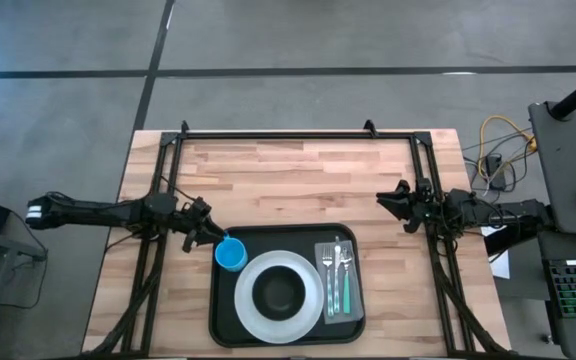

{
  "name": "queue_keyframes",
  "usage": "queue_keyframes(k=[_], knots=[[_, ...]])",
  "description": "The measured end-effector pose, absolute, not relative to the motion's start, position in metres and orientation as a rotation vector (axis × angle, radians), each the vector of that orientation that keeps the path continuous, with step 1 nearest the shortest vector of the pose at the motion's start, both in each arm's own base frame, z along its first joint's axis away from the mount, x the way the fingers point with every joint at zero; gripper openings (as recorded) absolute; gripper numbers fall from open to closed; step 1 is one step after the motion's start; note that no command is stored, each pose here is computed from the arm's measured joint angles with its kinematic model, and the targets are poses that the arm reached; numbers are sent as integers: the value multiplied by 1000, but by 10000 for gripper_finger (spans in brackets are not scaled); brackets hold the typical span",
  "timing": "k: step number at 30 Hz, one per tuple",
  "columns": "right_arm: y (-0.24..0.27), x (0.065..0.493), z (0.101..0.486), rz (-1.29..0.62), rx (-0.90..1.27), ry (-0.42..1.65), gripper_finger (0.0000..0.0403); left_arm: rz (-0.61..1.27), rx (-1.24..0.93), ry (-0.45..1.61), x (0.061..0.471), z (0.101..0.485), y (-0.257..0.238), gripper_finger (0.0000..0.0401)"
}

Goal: Set up tray
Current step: Return to Home Position

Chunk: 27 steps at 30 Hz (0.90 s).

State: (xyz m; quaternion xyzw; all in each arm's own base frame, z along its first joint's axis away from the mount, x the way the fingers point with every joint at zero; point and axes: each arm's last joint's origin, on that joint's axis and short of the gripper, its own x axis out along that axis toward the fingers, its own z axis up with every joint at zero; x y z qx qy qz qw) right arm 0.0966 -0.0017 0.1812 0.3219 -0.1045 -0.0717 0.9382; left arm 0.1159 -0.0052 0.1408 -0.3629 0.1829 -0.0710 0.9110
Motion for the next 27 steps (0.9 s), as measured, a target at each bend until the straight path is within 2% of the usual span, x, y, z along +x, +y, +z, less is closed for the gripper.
queue_keyframes(k=[27], knots=[[-2, 97, 181, -147, 657, -213, 111, -125, -755, 436, 118, 135, -5, 120]])
